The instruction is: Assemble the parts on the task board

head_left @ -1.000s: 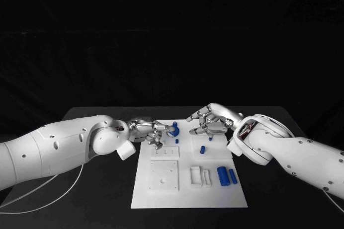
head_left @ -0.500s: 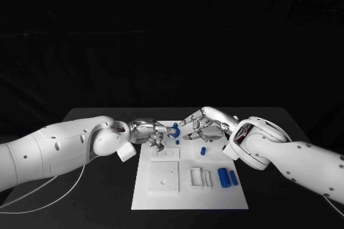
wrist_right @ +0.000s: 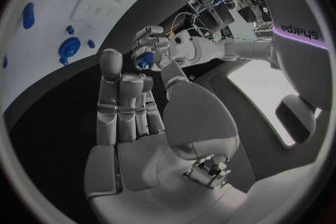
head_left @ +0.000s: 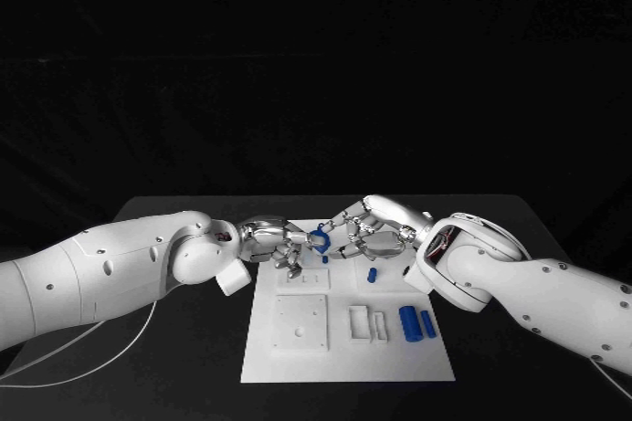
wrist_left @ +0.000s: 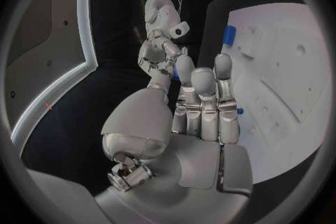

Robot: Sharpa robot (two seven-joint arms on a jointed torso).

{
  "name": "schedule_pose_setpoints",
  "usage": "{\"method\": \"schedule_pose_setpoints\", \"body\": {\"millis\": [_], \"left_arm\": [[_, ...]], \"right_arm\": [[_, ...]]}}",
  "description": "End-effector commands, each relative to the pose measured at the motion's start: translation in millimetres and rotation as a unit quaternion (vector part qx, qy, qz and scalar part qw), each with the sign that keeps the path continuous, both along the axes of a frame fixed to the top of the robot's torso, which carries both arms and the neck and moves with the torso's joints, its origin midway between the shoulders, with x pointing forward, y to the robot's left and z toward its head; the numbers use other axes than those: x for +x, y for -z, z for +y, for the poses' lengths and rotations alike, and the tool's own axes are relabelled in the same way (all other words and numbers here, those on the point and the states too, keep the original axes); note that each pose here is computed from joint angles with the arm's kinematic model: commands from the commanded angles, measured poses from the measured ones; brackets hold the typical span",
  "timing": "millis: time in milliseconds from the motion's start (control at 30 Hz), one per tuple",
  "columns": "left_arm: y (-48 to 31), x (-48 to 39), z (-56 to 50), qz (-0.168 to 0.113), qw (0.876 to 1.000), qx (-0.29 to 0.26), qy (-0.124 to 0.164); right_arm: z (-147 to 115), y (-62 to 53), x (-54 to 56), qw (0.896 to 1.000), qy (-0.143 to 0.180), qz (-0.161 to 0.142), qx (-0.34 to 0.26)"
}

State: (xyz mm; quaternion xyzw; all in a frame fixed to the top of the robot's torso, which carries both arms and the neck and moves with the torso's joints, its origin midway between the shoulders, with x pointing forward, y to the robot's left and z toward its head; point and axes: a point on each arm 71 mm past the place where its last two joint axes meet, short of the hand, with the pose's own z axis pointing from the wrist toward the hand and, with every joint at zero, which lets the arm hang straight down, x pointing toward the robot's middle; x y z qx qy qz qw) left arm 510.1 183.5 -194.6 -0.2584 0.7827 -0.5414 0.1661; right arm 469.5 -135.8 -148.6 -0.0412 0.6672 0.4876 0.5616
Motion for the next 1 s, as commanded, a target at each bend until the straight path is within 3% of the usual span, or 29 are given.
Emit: {"method": "schedule_pose_setpoints", "body": {"millis": [33,1000], "left_arm": [[-1.0,-1.3,-3.4,-0.003,1.0,-0.002,0.01],[-1.4,-1.4,-8.6,0.003,1.0,-0.008,0.005]], "right_arm": [[2.4,1.0,-1.5,1.0,-0.014,0.003,-0.002],[8.2,7.7,-1.9,1.0,-0.016,0.019,-0.012]]}}
